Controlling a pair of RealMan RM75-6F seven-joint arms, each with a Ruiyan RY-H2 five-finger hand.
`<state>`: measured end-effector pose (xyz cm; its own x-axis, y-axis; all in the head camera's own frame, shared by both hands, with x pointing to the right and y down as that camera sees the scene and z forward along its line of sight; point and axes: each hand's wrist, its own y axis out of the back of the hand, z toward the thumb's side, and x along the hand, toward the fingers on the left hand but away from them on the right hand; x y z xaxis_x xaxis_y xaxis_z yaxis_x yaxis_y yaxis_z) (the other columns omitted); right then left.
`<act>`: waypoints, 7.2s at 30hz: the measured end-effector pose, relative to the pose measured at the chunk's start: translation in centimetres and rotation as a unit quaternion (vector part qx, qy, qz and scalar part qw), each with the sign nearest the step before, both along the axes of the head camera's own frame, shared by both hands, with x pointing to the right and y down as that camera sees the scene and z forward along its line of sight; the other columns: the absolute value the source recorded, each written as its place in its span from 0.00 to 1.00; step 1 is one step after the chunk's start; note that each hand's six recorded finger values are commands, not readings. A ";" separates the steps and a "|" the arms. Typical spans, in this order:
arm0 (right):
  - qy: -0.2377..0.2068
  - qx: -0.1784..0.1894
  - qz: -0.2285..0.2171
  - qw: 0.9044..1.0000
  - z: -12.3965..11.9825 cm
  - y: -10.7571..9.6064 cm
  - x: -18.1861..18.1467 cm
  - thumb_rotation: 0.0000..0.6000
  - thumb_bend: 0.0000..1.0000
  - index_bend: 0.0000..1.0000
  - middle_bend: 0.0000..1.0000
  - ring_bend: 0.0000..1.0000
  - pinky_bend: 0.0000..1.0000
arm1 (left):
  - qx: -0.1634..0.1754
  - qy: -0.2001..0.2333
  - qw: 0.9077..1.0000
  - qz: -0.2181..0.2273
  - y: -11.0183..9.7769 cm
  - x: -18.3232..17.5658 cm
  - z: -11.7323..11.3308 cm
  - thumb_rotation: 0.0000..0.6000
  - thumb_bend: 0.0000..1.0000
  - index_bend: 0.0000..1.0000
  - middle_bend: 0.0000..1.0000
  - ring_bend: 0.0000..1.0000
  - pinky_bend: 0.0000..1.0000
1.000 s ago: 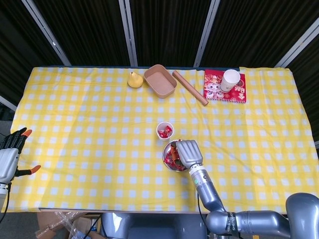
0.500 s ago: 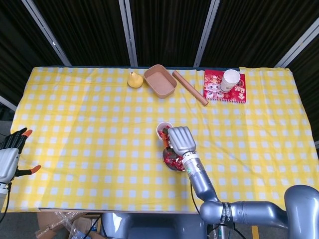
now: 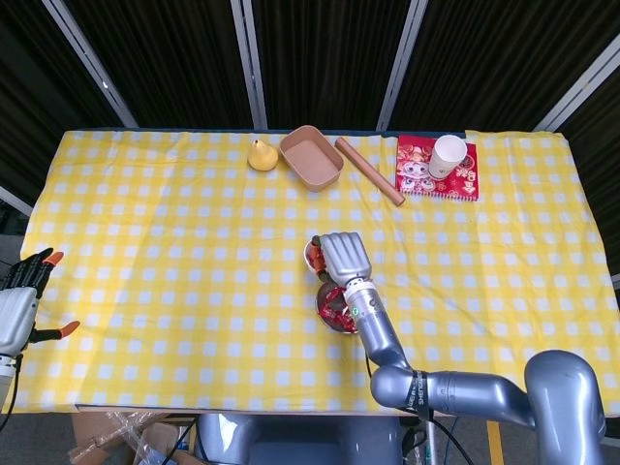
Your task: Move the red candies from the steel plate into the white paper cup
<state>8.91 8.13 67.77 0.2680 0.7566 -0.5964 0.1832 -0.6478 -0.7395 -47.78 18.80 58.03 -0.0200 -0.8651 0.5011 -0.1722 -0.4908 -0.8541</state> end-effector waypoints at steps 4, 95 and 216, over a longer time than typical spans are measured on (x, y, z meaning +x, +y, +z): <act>0.003 -0.003 -0.001 1.000 0.5 0.1 0.0 1.00 0.57 0.46 0.93 0.94 0.98 | -0.001 0.001 1.000 -0.001 0.0 0.0 0.0 1.00 0.00 0.05 0.00 0.00 0.00; 0.018 -0.077 -0.019 0.997 3.3 9.5 5.1 1.00 0.46 0.38 0.93 0.94 0.98 | 0.007 -0.004 1.000 -0.005 0.1 0.0 -0.2 1.00 0.00 0.05 0.00 0.00 0.00; -0.027 0.030 0.021 0.999 -2.1 -0.4 1.7 1.00 0.50 0.37 0.93 0.94 0.98 | -0.009 0.018 1.000 -0.019 -0.1 -0.1 -0.1 1.00 0.00 0.05 0.00 0.00 0.00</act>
<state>10.56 7.78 65.68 0.2660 0.8016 -0.5354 0.2490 -0.5937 -0.7652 -47.90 18.73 57.93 -0.0341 -0.8553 0.5170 -0.2214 -0.4980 -0.8384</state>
